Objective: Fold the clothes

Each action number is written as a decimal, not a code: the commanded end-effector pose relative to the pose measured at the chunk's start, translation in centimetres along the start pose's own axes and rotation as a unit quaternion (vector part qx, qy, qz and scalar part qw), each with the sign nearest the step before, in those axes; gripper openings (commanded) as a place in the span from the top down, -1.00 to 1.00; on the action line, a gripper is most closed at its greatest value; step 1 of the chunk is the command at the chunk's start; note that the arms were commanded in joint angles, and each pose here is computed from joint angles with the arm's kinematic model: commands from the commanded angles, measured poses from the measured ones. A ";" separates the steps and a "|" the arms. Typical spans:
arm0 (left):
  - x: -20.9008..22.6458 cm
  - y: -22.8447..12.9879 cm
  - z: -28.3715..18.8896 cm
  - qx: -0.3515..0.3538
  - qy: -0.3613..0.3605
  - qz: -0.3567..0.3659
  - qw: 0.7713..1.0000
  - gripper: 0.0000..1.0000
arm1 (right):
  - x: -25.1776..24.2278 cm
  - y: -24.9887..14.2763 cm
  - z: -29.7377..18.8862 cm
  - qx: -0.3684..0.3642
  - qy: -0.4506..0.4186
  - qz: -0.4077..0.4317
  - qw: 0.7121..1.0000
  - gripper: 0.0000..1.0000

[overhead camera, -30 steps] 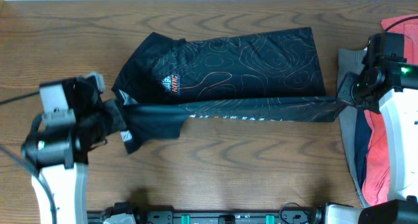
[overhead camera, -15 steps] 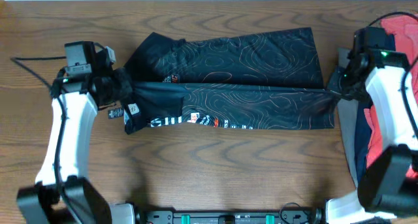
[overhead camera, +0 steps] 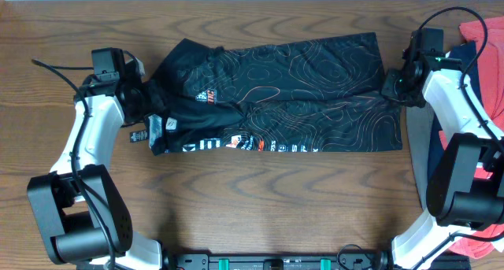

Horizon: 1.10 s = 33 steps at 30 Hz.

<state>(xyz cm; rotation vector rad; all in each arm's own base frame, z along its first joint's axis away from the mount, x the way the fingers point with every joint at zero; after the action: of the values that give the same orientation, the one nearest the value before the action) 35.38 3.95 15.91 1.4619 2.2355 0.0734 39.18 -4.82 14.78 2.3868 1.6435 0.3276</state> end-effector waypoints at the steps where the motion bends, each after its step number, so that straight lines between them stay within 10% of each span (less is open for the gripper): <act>1: 0.1 -0.1 -1.1 0.004 0.011 -0.003 1.000 -0.23 | -0.4 -0.3 0.2 0.008 -0.021 -0.003 1.000 0.35; 9: 1.9 -5.1 -1.2 0.136 0.073 -0.039 0.987 -0.23 | -0.9 -3.8 -0.1 0.117 -0.038 -0.011 0.992 0.58; 21: 3.8 -7.2 1.9 0.117 0.087 -0.032 0.989 -0.20 | -2.0 -8.7 2.8 0.175 -0.087 -0.008 0.981 0.57; 30: 4.4 -8.2 2.8 0.115 0.087 -0.032 0.989 0.87 | -2.7 -11.3 4.4 0.192 -0.094 -0.009 0.977 0.67; 33: 4.6 -8.8 2.8 0.130 0.092 -0.035 0.987 0.88 | -3.1 -12.0 4.5 0.201 -0.110 -0.002 0.973 0.87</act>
<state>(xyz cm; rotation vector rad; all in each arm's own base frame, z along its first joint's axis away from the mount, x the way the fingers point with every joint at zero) 28.18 3.49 9.27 1.5565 2.5037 -0.1058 30.64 -3.60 8.40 2.5544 1.7676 -0.1380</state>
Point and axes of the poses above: each gripper's point midway between its finger pads, its own z axis out along the fingers, its own x axis along the line the jaws close on, y = z × x, the point moved 9 cm from there along -z, back along the fingers, and after that the axes turned 1 degree about -z, right-handed, at the moved point
